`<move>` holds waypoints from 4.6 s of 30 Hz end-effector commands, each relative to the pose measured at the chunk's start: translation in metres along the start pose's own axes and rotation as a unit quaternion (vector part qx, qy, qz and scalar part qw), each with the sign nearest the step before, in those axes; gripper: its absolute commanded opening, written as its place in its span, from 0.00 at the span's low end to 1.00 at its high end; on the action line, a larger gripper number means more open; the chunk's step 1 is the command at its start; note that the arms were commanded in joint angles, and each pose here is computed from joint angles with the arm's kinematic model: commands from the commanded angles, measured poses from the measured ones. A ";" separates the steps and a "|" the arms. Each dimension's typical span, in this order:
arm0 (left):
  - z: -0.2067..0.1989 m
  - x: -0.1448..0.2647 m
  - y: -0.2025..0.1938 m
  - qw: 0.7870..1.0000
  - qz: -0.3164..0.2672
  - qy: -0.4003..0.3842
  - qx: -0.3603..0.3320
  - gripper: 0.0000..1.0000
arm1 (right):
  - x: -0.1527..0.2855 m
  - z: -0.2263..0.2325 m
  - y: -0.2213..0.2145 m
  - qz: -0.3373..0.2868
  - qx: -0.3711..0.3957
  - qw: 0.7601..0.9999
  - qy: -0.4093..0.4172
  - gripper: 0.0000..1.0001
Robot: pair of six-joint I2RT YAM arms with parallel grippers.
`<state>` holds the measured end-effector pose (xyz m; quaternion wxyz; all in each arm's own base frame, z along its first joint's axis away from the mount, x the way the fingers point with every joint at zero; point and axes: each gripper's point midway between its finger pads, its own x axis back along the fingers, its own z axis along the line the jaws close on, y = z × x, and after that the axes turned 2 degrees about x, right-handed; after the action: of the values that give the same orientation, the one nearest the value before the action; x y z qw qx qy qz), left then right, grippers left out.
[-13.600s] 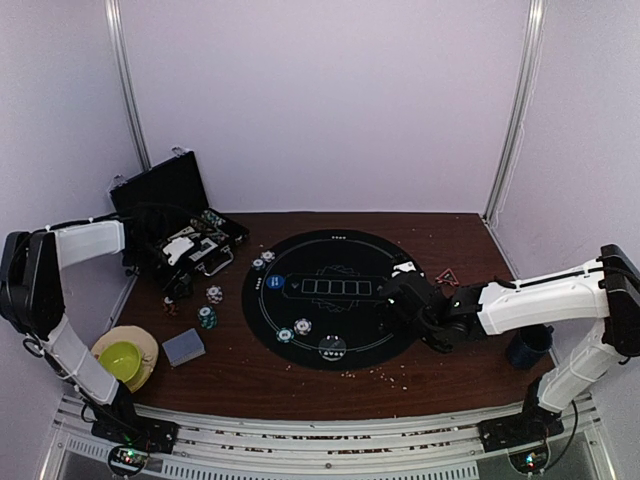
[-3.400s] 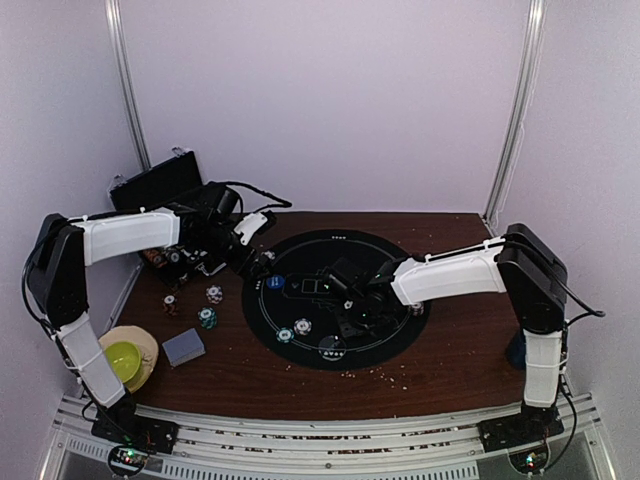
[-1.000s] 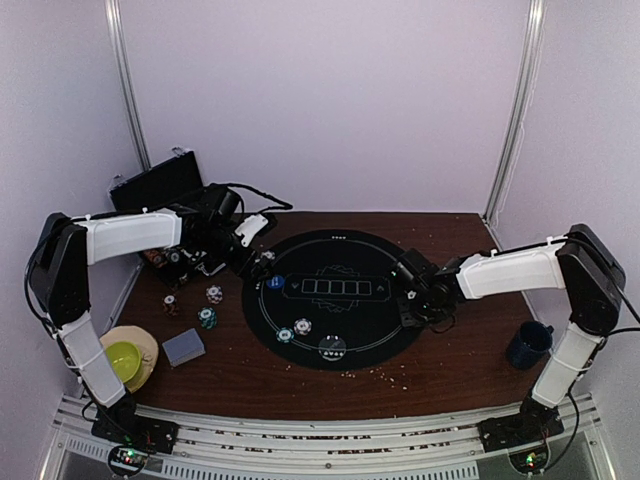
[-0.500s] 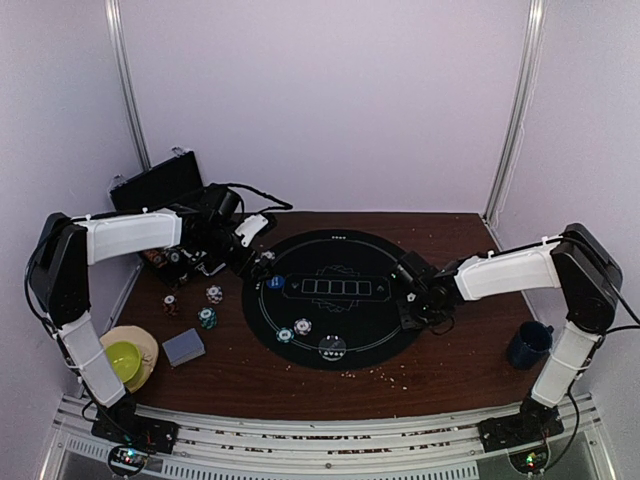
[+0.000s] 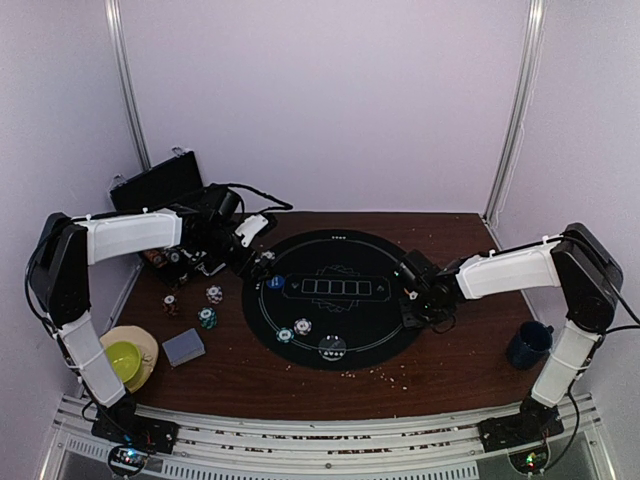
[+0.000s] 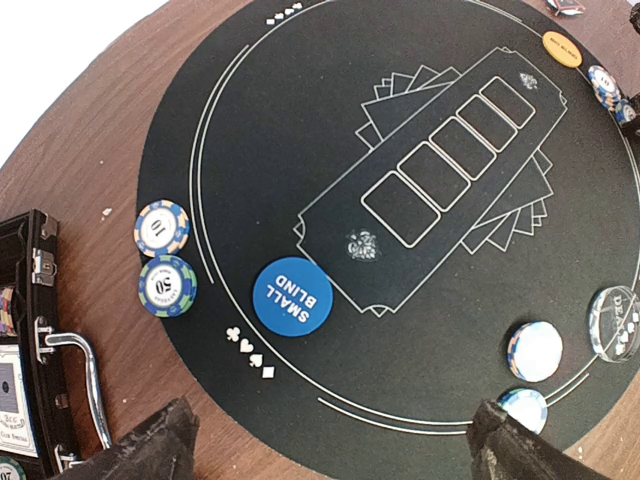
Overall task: Distribute texas hold em gaming equipment
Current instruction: Place the poker chips pile in the big blind area, then adjust the poker chip in the big blind area, then pick up the poker chip from the pile of poker chips.
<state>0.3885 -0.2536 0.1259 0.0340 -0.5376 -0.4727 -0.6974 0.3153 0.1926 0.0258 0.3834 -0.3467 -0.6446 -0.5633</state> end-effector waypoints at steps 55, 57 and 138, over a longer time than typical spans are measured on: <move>0.002 -0.005 0.004 1.000 -0.008 -0.002 -0.001 0.98 | -0.002 0.006 -0.005 0.000 0.010 1.000 0.003 0.44; 0.002 -0.005 0.004 1.000 -0.008 -0.002 -0.001 0.98 | 0.001 0.008 -0.004 -0.003 0.013 1.000 0.004 0.44; 0.139 0.072 -0.166 0.984 0.129 0.106 0.064 0.98 | 0.132 0.078 0.007 -0.247 0.051 0.962 0.103 1.00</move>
<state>0.3699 -0.0339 0.0908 0.2083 -0.4811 -0.4357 -0.7317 0.2505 0.2762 0.1350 0.3326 -0.1004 -0.6907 -0.6342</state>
